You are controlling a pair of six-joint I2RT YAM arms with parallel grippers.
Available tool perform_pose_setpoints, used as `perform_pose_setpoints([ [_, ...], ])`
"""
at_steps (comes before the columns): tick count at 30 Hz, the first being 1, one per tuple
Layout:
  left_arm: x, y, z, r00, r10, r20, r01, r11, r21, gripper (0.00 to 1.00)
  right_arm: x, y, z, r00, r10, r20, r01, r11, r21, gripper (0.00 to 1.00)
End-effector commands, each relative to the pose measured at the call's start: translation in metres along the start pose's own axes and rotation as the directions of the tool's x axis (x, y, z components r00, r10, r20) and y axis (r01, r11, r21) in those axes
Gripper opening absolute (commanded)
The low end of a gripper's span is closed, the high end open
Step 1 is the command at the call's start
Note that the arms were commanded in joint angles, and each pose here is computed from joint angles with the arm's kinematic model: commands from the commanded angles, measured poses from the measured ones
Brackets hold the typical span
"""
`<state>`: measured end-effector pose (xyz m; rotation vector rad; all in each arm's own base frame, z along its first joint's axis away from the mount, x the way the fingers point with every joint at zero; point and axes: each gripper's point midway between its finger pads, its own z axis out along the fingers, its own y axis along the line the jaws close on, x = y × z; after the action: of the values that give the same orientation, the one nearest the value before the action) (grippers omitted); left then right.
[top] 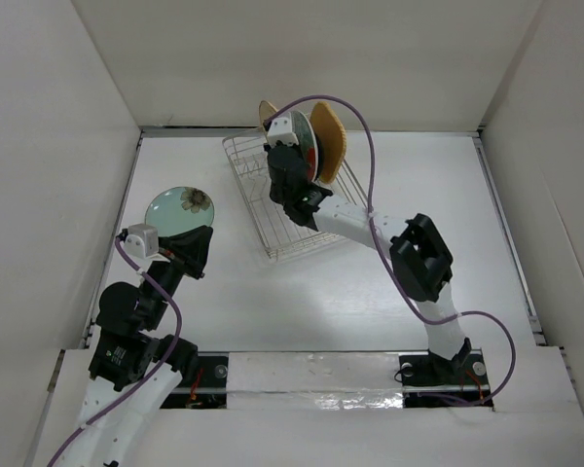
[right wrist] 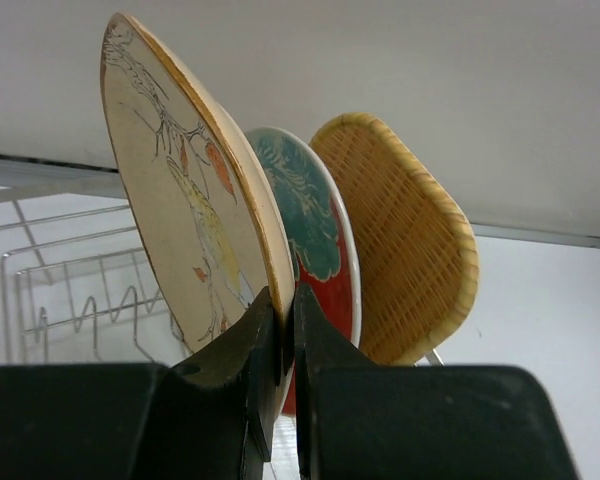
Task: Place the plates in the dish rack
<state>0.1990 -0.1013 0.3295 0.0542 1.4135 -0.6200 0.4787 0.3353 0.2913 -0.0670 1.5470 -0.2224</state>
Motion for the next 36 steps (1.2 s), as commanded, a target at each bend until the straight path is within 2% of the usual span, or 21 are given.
perform_pose_setpoints([
  [1,-0.009,-0.007,0.003,1.0,0.003,0.026,-0.004,1.0,0.03,0.11,-0.081,-0.021,0.01,0.976,0.148,0.162,-0.159,0.986,0.056,0.0],
  [4,-0.008,-0.007,0.003,1.0,0.002,0.023,-0.002,1.0,0.029,0.11,-0.07,-0.015,0.023,0.981,0.136,0.141,-0.145,0.988,0.054,0.0],
  [9,-0.008,-0.006,0.004,1.0,0.005,0.021,-0.005,1.0,0.028,0.11,-0.055,0.003,0.028,0.978,0.177,0.107,-0.179,0.984,0.012,0.0],
  [15,-0.007,-0.006,0.005,1.0,0.003,0.017,-0.004,1.0,0.025,0.11,-0.021,0.021,0.033,0.987,0.156,0.048,-0.156,0.988,0.0,0.0],
  [23,-0.006,-0.005,0.005,1.0,0.003,0.016,-0.003,1.0,0.023,0.11,0.017,0.034,0.024,0.992,0.126,-0.011,-0.126,0.992,0.004,0.0],
  [29,-0.005,-0.004,0.006,1.0,0.003,0.011,-0.003,1.0,0.018,0.11,0.042,0.035,0.011,0.988,0.136,-0.077,-0.137,0.991,-0.005,0.0],
  [31,-0.004,-0.004,0.007,1.0,0.003,0.008,-0.003,1.0,0.014,0.11,0.048,0.037,0.007,0.979,0.177,-0.096,-0.18,0.984,-0.017,0.0],
  [36,0.0,0.011,0.013,1.0,-0.018,-0.008,0.017,0.997,-0.073,0.11,0.057,0.055,-0.01,0.976,0.176,-0.128,-0.186,0.98,-0.071,0.0],
])
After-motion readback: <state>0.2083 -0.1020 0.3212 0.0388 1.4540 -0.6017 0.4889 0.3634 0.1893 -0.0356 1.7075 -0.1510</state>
